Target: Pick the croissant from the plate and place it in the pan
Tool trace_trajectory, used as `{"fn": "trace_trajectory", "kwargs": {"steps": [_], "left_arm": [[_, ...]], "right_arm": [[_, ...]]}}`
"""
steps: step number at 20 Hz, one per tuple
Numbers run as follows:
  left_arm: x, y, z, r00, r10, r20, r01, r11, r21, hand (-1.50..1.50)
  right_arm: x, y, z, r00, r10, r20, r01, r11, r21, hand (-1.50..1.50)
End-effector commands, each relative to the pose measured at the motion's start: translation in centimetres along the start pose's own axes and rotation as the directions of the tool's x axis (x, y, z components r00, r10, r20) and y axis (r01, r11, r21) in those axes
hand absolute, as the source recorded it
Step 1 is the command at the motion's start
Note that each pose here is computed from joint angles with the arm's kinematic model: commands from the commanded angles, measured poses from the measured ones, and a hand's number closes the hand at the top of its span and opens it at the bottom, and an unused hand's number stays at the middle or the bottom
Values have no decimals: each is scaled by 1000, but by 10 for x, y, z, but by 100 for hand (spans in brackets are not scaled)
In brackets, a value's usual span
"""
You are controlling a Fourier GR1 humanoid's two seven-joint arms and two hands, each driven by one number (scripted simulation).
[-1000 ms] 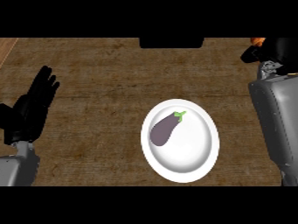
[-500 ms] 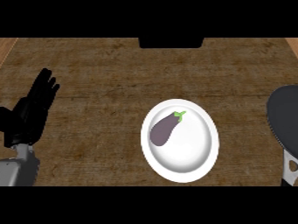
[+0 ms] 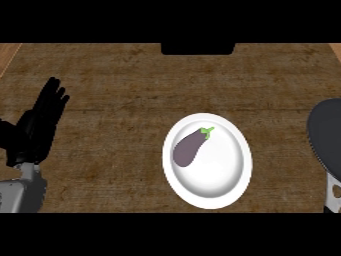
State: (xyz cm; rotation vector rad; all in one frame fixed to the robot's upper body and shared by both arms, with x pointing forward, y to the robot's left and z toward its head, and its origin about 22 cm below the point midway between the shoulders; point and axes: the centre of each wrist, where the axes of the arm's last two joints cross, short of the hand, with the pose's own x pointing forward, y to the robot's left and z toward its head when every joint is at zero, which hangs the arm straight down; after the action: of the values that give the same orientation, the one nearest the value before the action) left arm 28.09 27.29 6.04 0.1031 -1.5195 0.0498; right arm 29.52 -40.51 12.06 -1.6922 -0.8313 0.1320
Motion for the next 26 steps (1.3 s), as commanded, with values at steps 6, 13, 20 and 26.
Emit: {"fn": "trace_trajectory", "kwargs": {"steps": [6, 13, 20, 26], "left_arm": [[4, 4, 6, 1000, -7, 4, 7, 1000, -7, 0], [17, -4, 5, 1000, 8, 6, -8, 1000, -12, 0], [-22, 3, 15, 1000, 4, -28, -3, 1000, 16, 0], [-2, 14, 3, 1000, -9, 2, 9, 1000, 22, 0]], "right_arm": [[-48, 68, -25, 999, 27, -24, -24, 995, 98, 150], [-79, 93, -15, 964, -77, -253, 139, 962, 236, -150], [-96, 88, -18, 946, -273, -176, 295, 948, 117, -150], [-131, 68, -5, 825, -527, -203, 531, 846, -36, -150]]}}
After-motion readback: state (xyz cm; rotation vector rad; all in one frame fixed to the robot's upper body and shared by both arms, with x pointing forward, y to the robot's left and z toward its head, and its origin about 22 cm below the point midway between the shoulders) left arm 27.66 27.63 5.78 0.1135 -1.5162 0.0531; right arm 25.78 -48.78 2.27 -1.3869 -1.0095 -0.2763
